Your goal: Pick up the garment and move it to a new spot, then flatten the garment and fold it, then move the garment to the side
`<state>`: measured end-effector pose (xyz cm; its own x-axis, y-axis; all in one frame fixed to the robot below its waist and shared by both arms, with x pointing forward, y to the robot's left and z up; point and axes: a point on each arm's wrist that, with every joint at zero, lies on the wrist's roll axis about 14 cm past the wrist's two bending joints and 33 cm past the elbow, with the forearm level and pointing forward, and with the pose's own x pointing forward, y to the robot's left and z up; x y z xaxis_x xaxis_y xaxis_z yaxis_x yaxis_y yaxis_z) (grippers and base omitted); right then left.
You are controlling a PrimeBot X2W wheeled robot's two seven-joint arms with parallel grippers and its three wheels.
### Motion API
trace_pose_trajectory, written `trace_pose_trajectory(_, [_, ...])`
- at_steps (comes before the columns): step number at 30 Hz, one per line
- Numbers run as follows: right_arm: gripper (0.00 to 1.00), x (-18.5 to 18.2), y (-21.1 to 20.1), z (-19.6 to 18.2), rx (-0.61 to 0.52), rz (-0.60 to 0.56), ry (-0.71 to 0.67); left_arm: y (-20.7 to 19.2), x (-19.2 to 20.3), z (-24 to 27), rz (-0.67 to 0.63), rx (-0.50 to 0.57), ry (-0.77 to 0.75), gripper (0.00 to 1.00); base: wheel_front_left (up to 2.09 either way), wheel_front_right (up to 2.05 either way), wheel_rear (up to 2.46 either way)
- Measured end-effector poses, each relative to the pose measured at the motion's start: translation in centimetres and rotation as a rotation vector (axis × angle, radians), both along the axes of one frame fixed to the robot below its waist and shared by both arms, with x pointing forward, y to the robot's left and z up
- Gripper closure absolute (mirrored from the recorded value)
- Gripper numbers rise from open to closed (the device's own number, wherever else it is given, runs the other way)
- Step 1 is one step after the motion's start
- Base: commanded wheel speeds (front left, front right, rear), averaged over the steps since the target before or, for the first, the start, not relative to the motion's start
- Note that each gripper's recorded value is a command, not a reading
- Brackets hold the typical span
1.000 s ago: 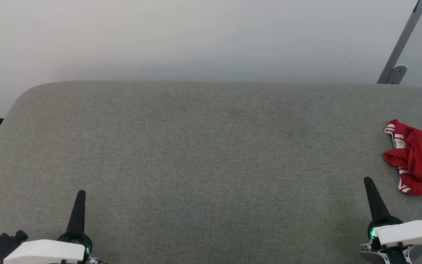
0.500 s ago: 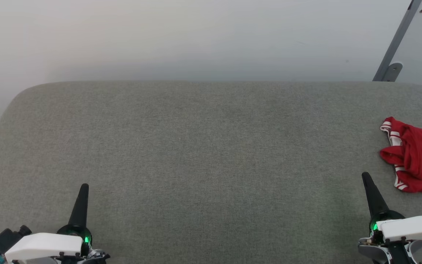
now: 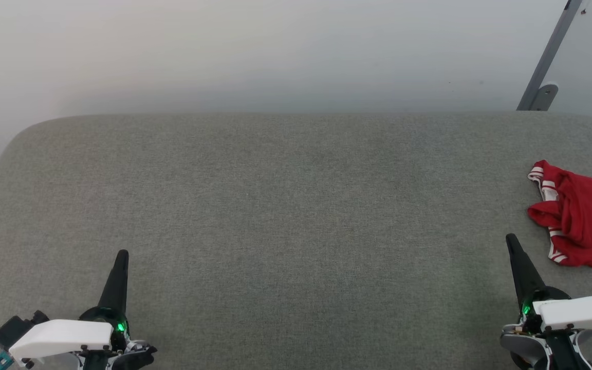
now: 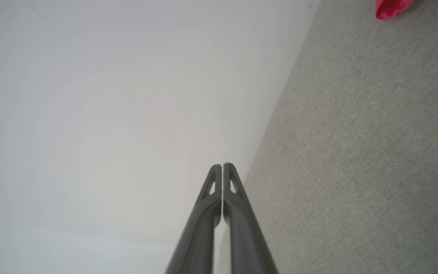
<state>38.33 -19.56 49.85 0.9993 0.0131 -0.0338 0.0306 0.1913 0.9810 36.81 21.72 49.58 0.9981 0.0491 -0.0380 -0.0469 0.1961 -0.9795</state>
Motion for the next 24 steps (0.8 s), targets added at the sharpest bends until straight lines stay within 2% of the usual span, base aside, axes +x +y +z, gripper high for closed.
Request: trace_pose_trajectory(24, [1.00,0.4,-0.4,0.5,0.164,-0.017,-0.021,-1.5,1.7,0.9,-0.038,-0.175,-0.033,1.00,0.00,0.00,0.00])
